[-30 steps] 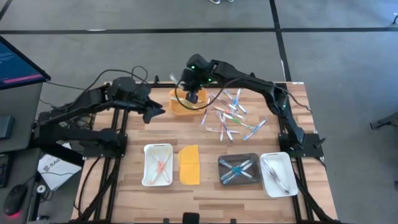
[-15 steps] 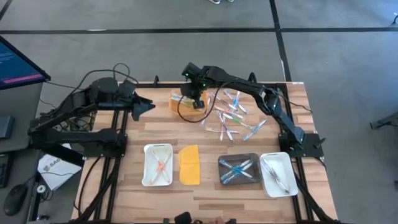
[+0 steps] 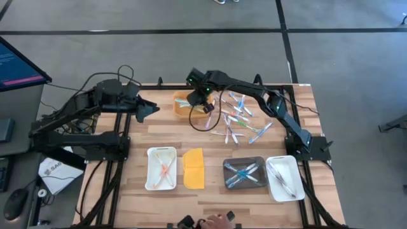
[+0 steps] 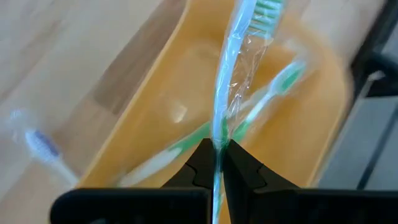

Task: Pick & Place Toothbrushes
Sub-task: Put the green toothbrush into the yellow bin

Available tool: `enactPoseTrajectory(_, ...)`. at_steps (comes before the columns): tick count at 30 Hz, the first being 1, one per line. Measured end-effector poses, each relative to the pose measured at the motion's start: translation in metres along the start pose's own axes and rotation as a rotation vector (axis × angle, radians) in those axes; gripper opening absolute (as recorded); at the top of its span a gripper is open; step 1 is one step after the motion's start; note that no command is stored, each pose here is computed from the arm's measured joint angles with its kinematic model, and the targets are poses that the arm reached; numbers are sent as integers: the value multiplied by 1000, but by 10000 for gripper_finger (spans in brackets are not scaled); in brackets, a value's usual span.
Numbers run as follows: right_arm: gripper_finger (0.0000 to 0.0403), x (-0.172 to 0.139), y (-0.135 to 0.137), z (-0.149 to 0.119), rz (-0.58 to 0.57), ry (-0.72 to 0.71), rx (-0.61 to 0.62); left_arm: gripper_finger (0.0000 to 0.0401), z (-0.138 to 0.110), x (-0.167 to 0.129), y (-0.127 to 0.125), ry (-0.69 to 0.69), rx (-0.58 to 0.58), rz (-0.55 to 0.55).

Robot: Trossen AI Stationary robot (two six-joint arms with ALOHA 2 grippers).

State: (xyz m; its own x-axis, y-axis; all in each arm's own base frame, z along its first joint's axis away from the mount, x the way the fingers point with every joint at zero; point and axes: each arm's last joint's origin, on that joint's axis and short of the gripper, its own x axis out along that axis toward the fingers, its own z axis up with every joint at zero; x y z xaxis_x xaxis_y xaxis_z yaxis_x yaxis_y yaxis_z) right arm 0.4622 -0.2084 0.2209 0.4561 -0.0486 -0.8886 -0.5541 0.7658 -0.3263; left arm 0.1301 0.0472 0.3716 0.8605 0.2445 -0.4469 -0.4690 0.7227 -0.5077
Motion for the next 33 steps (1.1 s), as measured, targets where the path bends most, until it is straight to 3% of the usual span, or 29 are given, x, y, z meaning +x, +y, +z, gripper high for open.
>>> enactPoseTrajectory(10,8,26,11,-13,3,86,-4,181,0,4,0,12,-2,9)
enactPoseTrajectory(15,41,28,11,-14,-16,101,3,181,1,8,0,21,5,16)
enactPoseTrajectory(20,75,28,7,-13,-52,83,86,181,1,10,0,26,6,19)
enactPoseTrajectory(33,113,24,6,-7,-88,88,214,181,1,10,0,26,7,20)
